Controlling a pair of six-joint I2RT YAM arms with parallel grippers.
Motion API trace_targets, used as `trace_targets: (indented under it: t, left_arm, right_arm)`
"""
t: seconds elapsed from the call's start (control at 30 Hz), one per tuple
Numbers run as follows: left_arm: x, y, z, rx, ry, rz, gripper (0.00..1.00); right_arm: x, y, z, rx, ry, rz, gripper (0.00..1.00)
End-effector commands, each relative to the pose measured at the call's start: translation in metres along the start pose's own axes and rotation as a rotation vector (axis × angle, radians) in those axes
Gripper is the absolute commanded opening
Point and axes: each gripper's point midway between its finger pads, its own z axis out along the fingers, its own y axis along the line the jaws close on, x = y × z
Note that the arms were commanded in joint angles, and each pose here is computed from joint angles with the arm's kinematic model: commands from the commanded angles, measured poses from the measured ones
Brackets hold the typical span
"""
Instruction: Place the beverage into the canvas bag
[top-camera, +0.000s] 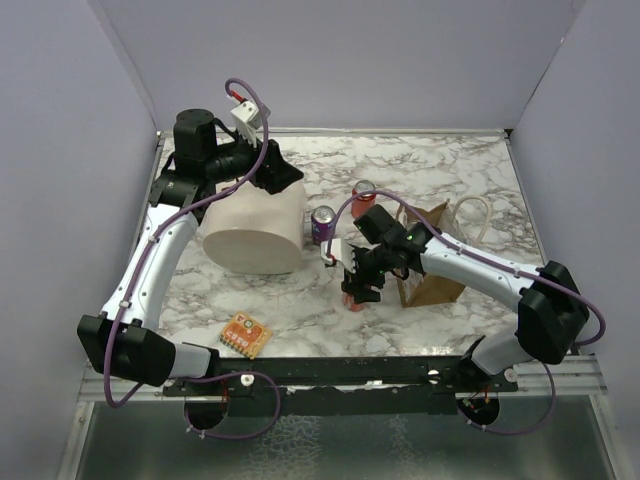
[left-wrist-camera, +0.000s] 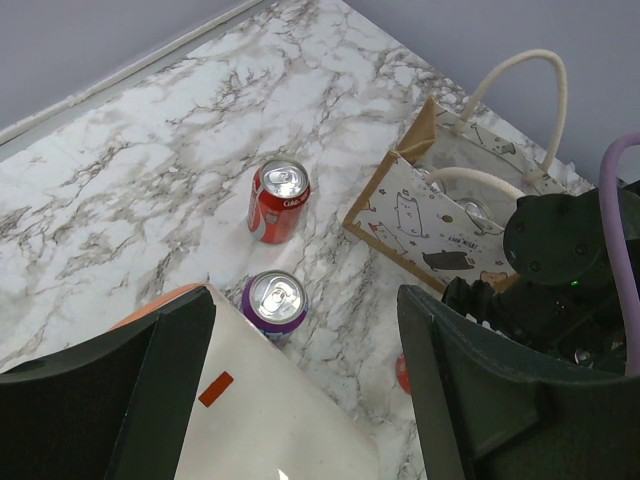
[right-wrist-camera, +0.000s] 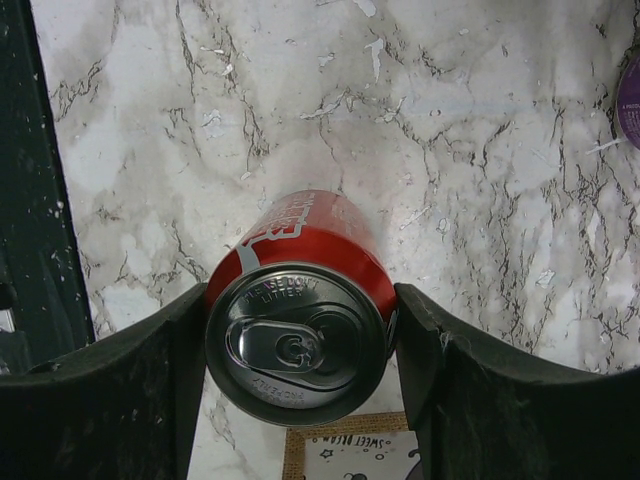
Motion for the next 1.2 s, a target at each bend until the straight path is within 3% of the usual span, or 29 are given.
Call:
trace_targets:
  t: [0.0,0.3,0.57,0.9,1.17]
  left_arm:
    - [-0.01,0.006,-0.002,-0.026,-0.025,0.046,0.76]
    - [-0.01,0.015,0.005,-0.037,-0.01,0.061,0.76]
    - [-0.008,0.012,0.013,0.025,0.001,0.073,0.76]
    - [-0.004,0.008,0.024,0.082,0.01,0.06,0.75]
    - [0.009,-0.015,0.045,0.155,0.047,0.025,0.74]
  right_arm:
    - [-0.042,-0.004,-0.023,0.027,-0.126,-0.054,0.36]
    - [-0.089,-0.009,-0.074,0.106,-0.247,-0.088,0.18]
    - [-0.131,-0.011,-0.149,0.245,-0.358,-0.135,0.01]
    - [-0.15,-0.022,-0.238,0.375,-0.478,-0.107,0.01]
    - [-0.116,-0.052,-0.299,0.564,-0.551,0.052,0.01]
